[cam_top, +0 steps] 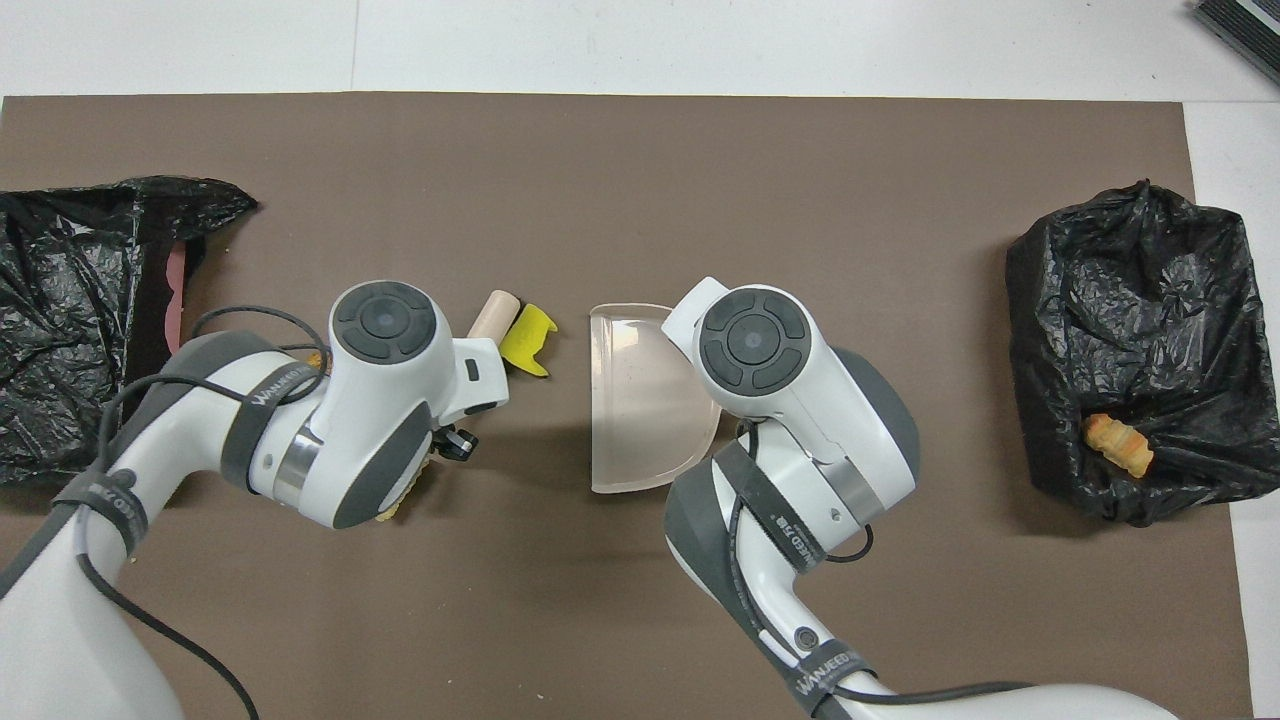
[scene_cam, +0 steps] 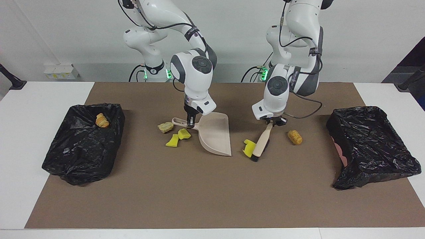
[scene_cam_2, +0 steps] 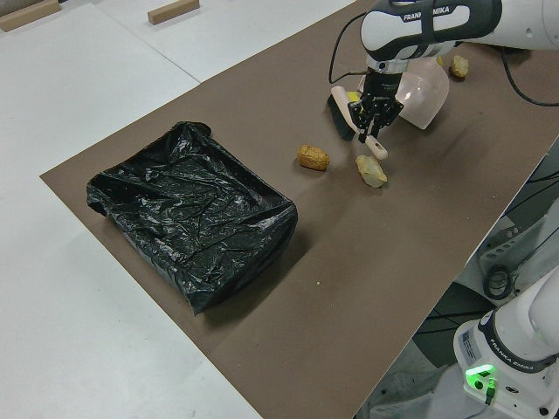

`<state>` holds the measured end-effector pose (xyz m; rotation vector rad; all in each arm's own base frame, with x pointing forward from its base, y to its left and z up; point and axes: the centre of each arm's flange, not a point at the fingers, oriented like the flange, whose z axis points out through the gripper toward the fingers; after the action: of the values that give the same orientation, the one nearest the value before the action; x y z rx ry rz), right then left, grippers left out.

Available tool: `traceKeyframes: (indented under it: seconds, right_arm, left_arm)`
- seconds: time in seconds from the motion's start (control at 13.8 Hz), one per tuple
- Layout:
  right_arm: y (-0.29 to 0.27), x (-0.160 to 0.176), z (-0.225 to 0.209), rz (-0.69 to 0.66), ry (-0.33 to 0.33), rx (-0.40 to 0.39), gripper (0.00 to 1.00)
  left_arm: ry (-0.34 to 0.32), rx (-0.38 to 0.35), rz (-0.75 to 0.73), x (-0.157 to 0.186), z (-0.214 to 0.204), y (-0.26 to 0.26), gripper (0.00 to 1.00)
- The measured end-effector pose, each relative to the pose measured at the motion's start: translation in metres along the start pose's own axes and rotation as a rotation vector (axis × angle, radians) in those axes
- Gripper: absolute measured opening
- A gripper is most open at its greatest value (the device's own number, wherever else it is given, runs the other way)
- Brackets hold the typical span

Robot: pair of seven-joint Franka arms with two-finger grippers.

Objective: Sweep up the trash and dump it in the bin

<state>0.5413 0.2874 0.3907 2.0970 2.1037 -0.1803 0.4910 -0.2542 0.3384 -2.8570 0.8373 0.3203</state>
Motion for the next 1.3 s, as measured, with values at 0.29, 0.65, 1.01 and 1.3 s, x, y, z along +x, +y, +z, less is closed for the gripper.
traceKeyframes:
  seconds: [0.29,0.65,1.01,1.3]
  right_arm:
    - [0.0,0.0,0.0,0.001,0.0,0.0,0.32]
    - [0.0,0.0,0.0,0.0,0.0,0.0,0.32]
    - [0.0,0.0,0.001,0.0,0.0,0.0,0.32]
    - [0.0,0.0,0.001,0.0,0.0,0.0,0.32]
  left_arm:
    - [0.023,-0.044,-0.038,-0.002,-0.015,0.094,0.26]
    - [0.091,-0.061,-0.158,-0.016,-0.073,0.101,0.26]
    - [-0.058,-0.041,-0.359,-0.067,-0.1,-0.001,0.26]
    - [-0.143,-0.084,-0.57,-0.096,-0.082,-0.087,0.26]
